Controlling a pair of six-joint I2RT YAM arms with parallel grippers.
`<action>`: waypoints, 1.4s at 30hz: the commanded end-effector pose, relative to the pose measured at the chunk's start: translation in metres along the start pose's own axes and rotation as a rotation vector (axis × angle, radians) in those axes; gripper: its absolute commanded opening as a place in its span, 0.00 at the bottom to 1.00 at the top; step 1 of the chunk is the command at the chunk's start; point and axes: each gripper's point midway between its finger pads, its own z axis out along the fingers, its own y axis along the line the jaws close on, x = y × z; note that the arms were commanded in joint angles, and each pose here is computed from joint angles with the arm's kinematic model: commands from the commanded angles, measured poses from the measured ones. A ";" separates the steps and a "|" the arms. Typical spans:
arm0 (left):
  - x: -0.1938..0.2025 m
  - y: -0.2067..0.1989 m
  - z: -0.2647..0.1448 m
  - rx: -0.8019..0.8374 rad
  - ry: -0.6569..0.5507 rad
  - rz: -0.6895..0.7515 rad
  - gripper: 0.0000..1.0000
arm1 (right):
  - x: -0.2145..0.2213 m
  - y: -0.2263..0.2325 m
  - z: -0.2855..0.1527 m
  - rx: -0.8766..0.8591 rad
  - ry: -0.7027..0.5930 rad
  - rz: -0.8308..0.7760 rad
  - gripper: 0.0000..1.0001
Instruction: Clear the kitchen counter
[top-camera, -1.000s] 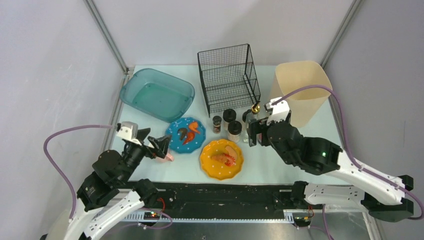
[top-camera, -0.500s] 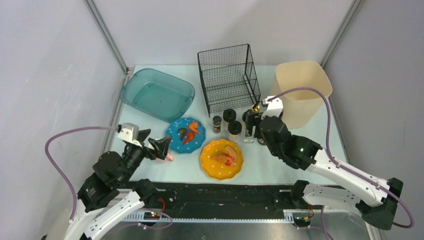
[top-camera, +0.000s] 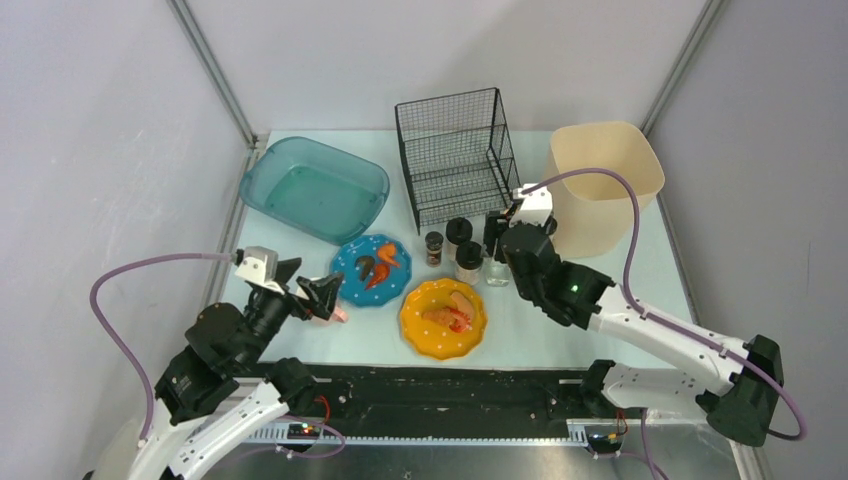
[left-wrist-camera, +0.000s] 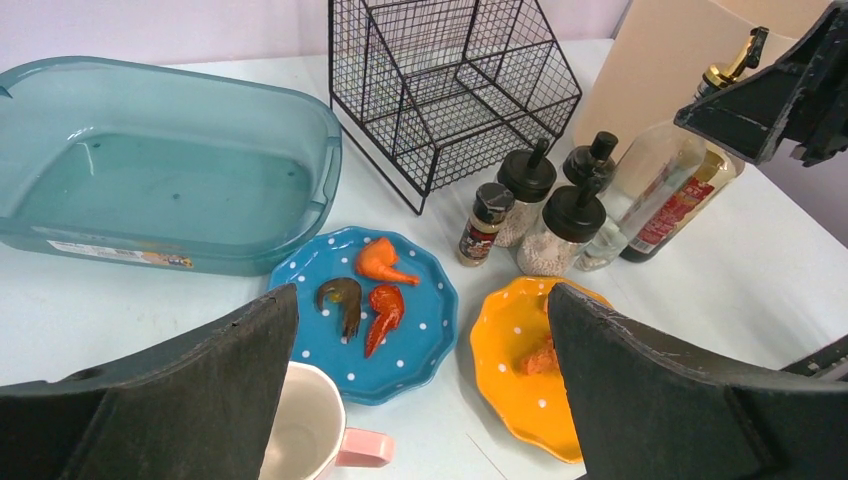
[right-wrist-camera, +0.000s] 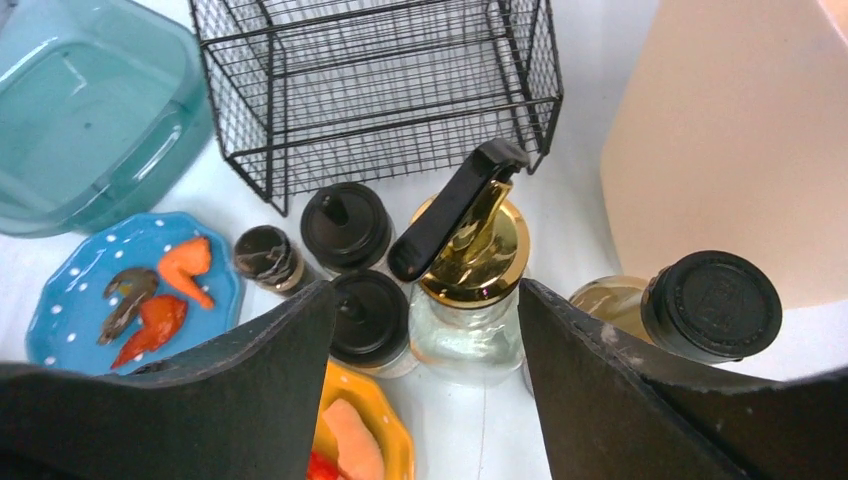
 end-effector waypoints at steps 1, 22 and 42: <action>-0.005 0.000 0.000 0.008 -0.028 0.018 0.98 | -0.013 -0.009 0.011 0.071 -0.074 0.053 0.70; -0.002 -0.001 0.002 0.009 -0.013 0.027 0.98 | -0.008 -0.015 0.031 0.093 -0.092 0.047 0.29; -0.001 -0.002 0.003 0.016 -0.009 0.031 0.98 | -0.081 0.002 -0.019 0.066 -0.235 -0.084 0.00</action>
